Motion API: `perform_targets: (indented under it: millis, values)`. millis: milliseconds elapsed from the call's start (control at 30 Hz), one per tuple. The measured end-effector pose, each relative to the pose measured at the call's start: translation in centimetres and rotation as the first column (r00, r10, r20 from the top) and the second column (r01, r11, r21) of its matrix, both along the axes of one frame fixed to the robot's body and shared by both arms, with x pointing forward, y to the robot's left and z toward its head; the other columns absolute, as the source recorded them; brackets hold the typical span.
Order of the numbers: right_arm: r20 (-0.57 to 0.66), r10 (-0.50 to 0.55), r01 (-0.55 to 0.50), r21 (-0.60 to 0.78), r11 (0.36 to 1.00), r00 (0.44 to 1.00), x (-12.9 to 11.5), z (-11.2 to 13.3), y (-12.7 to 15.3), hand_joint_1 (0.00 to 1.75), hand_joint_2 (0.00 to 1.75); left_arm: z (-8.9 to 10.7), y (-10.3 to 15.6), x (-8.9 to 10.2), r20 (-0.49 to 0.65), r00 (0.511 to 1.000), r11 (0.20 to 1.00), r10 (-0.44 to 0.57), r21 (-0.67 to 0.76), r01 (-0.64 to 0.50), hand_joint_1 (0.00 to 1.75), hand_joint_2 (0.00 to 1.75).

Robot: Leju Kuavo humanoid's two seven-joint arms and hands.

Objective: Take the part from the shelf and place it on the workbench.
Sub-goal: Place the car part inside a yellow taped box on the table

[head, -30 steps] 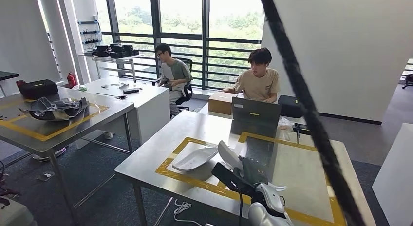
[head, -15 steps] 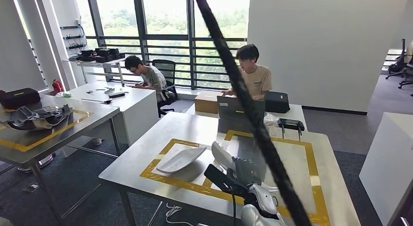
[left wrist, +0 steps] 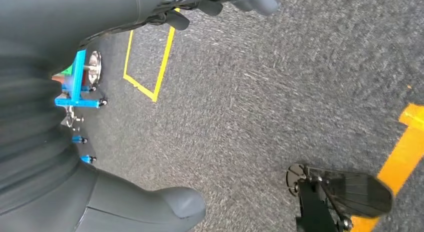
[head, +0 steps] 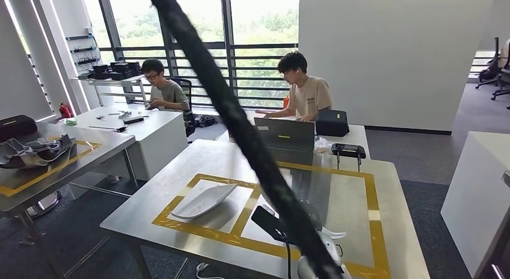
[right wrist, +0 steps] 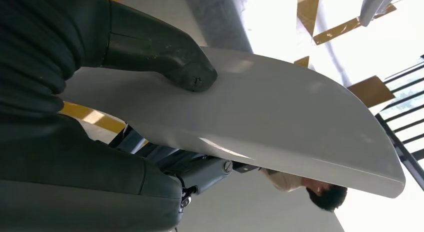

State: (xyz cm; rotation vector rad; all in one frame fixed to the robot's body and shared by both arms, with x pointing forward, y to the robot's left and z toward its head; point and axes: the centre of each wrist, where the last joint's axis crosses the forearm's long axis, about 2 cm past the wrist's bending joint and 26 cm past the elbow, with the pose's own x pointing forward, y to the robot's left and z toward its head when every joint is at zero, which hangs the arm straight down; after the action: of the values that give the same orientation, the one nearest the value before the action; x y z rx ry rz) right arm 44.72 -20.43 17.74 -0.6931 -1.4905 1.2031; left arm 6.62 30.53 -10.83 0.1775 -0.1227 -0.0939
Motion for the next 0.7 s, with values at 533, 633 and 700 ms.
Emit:
perform_targets:
  millis: [533,633,700]
  values:
    - [0.011,0.008,-0.008,0.006,1.000,1.000,0.02,0.02,-0.09,1.75,1.75,-0.01,-0.23,-0.01,-0.009,1.000,1.000,-0.009,0.003,0.009,0.00,1.75]
    - [0.016,0.006,-0.006,0.004,1.000,1.000,0.13,0.18,-0.22,1.75,1.75,0.00,-0.30,0.07,-0.007,1.000,1.000,-0.010,0.002,0.010,0.00,1.75]
    - [0.011,0.003,-0.003,0.002,1.000,1.000,0.04,-0.05,-0.33,1.75,1.75,0.00,-0.31,0.07,-0.009,1.000,1.000,-0.010,0.002,0.010,0.00,1.75]
